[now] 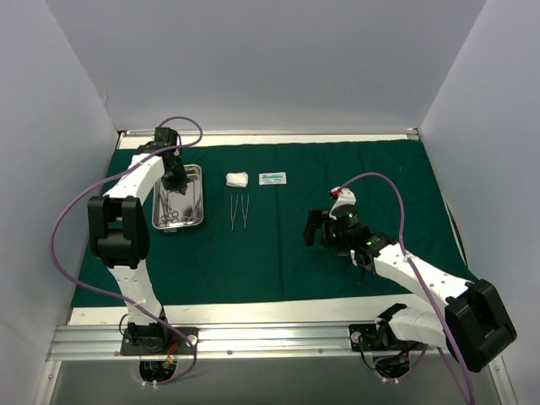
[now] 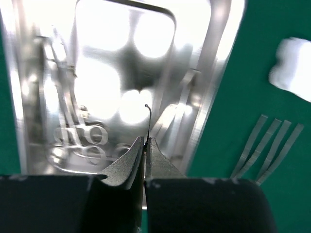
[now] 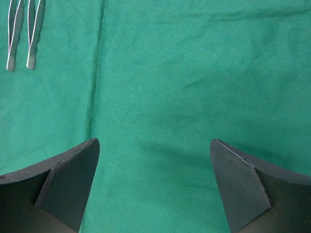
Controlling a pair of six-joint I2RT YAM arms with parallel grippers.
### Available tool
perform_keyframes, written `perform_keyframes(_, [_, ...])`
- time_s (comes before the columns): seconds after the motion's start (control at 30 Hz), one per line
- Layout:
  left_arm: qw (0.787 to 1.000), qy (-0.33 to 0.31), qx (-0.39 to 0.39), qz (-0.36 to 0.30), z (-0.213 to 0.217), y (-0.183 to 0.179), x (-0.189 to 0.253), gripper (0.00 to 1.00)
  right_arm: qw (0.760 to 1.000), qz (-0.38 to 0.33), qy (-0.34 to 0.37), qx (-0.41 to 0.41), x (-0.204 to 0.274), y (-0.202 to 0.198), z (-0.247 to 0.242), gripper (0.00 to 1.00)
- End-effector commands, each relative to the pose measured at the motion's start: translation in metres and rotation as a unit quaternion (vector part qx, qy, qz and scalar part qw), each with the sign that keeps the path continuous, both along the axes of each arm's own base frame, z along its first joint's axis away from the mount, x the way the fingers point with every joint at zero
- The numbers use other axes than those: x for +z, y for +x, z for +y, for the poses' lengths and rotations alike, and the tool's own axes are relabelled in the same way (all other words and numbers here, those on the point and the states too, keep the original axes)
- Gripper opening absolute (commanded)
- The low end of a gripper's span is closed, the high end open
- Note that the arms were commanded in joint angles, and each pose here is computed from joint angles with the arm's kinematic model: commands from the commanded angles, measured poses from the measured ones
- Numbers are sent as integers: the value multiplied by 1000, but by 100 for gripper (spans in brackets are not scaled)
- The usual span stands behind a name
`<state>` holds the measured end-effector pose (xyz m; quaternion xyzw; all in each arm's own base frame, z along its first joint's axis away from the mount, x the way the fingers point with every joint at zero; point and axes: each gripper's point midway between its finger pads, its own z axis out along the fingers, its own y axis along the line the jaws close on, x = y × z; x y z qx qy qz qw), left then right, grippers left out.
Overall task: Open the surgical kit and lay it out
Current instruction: Pick up the medical item from the container, then place the medical item in the surgical kit.
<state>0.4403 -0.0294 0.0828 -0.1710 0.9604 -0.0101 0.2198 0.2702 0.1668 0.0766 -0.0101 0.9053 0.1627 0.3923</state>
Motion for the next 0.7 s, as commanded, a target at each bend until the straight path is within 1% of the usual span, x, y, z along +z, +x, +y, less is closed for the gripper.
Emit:
perform_keyframes(0.0, [997, -39, -38, -56, -55, 6, 45, 2, 1000, -16, 10, -5, 10, 2, 2, 91])
perform_keyframes(0.23, [989, -86, -103, -59, -156, -7, 41, 2, 1000, -19, 9, -7, 11, 2, 0, 91])
perform_keyframes(0.27, [987, -101, -109, -62, -169, -8, 42, 2, 1000, -19, 9, -7, 11, 2, 0, 91])
perform_keyframes(0.33, [985, -107, -125, -57, -193, -13, 37, 2, 1000, -19, 9, -7, 11, 1, 0, 91])
perform_keyframes(0.47, [982, -116, -138, -58, -225, -14, 34, 2, 1000, -20, 9, -9, 12, 1, -2, 92])
perform_keyframes(0.6, [980, -116, -151, -49, -248, -15, 19, 3, 1000, -20, 6, -11, 11, 0, -4, 92])
perform_keyframes(0.67, [981, -118, -148, -46, -254, -14, 14, 3, 1000, -18, 5, -9, 11, -1, -3, 92])
